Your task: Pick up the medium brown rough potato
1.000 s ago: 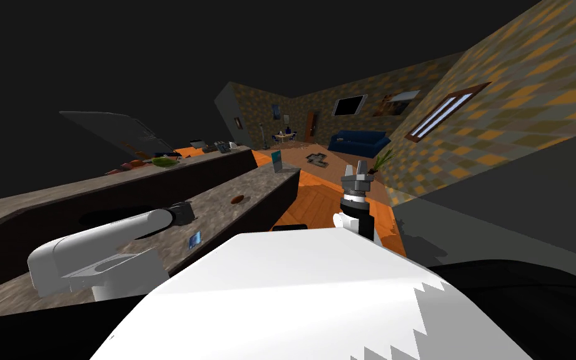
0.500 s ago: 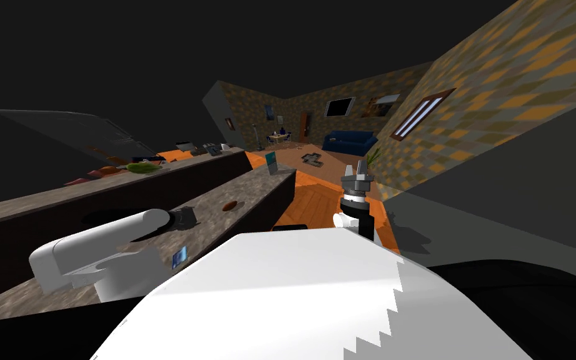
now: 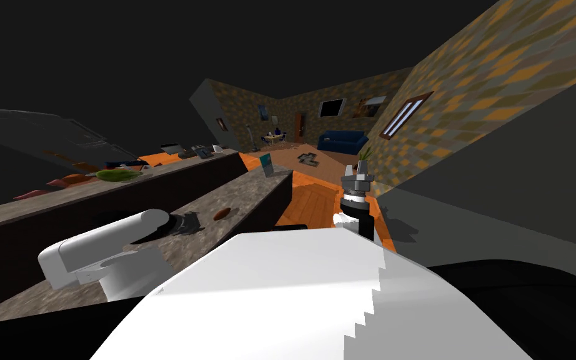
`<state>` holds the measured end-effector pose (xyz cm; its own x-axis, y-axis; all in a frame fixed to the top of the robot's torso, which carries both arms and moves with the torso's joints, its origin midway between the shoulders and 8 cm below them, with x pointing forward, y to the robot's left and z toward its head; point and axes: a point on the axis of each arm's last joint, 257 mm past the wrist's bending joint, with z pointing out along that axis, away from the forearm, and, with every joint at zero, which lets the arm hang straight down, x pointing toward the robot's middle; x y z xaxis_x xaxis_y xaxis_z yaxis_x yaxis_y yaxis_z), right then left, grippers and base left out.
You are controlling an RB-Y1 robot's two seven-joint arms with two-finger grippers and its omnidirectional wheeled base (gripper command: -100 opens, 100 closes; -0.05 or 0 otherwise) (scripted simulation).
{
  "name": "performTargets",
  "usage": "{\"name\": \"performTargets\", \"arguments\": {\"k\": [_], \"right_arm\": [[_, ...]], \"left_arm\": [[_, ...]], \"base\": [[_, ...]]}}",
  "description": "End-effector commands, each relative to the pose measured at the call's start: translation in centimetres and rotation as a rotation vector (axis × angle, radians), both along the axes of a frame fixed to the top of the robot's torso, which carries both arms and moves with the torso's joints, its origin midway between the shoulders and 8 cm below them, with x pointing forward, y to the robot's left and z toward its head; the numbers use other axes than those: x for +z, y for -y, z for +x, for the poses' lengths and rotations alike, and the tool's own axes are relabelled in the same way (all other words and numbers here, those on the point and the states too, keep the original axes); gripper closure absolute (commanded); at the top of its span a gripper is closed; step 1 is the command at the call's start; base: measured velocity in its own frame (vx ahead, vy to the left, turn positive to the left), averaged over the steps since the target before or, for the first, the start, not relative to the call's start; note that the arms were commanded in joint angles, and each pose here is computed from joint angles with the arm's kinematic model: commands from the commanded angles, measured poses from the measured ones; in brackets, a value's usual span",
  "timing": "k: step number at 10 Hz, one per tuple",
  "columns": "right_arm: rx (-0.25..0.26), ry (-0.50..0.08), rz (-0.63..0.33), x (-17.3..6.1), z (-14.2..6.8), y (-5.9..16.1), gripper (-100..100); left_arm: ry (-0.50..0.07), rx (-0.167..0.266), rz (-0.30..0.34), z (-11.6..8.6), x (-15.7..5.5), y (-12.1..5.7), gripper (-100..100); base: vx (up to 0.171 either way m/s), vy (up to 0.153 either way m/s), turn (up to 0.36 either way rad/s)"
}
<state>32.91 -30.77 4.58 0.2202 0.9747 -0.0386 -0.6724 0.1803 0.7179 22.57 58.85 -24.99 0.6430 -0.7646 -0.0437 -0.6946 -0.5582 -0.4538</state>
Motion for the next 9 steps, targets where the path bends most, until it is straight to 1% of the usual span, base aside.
{"name": "performTargets", "arguments": {"k": [1, 3, 4, 5, 6, 7, 9], "right_arm": [[0.000, 0.000, 0.000, 0.0, 0.0, 0.0, 0], [0.000, 0.000, 0.000, 0.0, 0.0, 0.0, 0], [0.000, 0.000, 0.000, 0.0, 0.0, 0.0, 0], [0.000, 0.000, 0.000, 0.0, 0.0, 0.0, 0], [0.000, 0.000, 0.000, 0.0, 0.0, 0.0, 0], [0.000, 0.000, 0.000, 0.0, 0.0, 0.0, 0], [0.000, 0.000, 0.000, 0.0, 0.0, 0.0, 0]], "left_arm": [[-0.042, 0.026, -0.087, -1.4, -2.0, 1.0, -100], [-0.096, 0.047, -0.185, -2.8, -4.3, 2.7, -100], [-0.120, 0.053, -0.224, -3.4, -5.3, 3.5, -100], [-0.102, 0.048, -0.195, -2.7, -4.3, 2.9, -100], [-0.107, 0.049, -0.202, -2.8, -4.5, 3.1, 0], [-0.103, 0.048, -0.201, -2.3, -5.3, 2.9, -100], [-0.101, 0.047, -0.201, -2.0, -6.0, 2.9, -100]], "base": [[0.118, 0.028, -0.176], [0.130, 0.042, -0.176], [0.123, 0.053, -0.099], [0.054, 0.025, -0.021], [0.010, 0.005, 0.002], [-0.005, 0.004, 0.001], [-0.017, 0.004, 0.001]]}}
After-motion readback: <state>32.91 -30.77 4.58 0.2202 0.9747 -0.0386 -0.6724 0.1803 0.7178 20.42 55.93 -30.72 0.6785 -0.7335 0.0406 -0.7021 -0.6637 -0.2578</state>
